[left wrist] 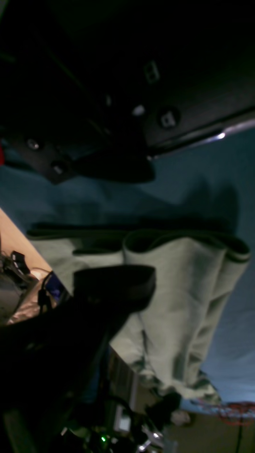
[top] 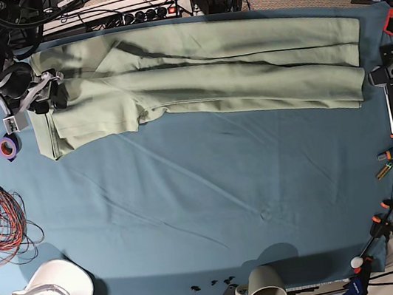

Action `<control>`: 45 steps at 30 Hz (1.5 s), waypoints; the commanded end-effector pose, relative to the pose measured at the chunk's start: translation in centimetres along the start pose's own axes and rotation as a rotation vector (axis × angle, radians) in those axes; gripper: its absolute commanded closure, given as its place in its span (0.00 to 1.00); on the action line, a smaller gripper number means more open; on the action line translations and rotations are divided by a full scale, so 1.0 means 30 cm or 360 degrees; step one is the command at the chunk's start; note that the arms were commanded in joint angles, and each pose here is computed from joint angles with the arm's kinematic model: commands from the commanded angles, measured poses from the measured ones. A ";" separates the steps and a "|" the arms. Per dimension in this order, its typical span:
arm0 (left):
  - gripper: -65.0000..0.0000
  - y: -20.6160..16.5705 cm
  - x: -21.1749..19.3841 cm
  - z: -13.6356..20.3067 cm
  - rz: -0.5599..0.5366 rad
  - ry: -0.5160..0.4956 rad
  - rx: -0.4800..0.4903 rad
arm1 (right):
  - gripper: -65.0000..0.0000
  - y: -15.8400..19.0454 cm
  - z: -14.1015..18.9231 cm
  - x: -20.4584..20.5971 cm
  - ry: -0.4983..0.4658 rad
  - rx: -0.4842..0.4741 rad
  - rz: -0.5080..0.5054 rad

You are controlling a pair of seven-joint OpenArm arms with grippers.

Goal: Fold the T-shirt properly
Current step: 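Release the hem and reposition the left gripper at the shirt's end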

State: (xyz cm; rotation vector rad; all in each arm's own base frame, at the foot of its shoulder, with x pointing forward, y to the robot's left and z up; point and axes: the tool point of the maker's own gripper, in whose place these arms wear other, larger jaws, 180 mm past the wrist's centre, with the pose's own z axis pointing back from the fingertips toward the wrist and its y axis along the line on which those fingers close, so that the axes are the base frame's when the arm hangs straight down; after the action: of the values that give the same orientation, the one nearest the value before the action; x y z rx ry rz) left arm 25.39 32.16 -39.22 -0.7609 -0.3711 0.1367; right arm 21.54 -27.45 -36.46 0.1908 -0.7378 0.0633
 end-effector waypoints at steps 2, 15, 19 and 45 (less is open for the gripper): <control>0.43 0.014 -0.033 0.017 -0.0037 0.0122 0.0070 | 0.53 -0.007 0.015 0.048 -0.0077 -0.0001 0.0030; 0.46 -0.017 -0.055 0.008 -0.0139 0.0183 0.0064 | 0.53 -0.005 0.014 0.048 -0.0080 0.0001 0.0028; 0.46 -0.032 -0.108 -0.001 -0.0194 0.0251 0.0063 | 0.53 -0.005 0.014 0.048 -0.0081 0.0001 0.0028; 0.85 -0.115 -0.165 -0.154 -0.0236 0.0228 -0.0067 | 0.53 -0.005 0.015 0.055 -0.0098 0.0001 0.0028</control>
State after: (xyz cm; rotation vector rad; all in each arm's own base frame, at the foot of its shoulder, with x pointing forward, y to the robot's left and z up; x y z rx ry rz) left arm 23.81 24.84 -40.50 -0.8058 -0.3648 -0.0682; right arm 21.74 -27.44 -36.27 0.1917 -0.7530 0.0617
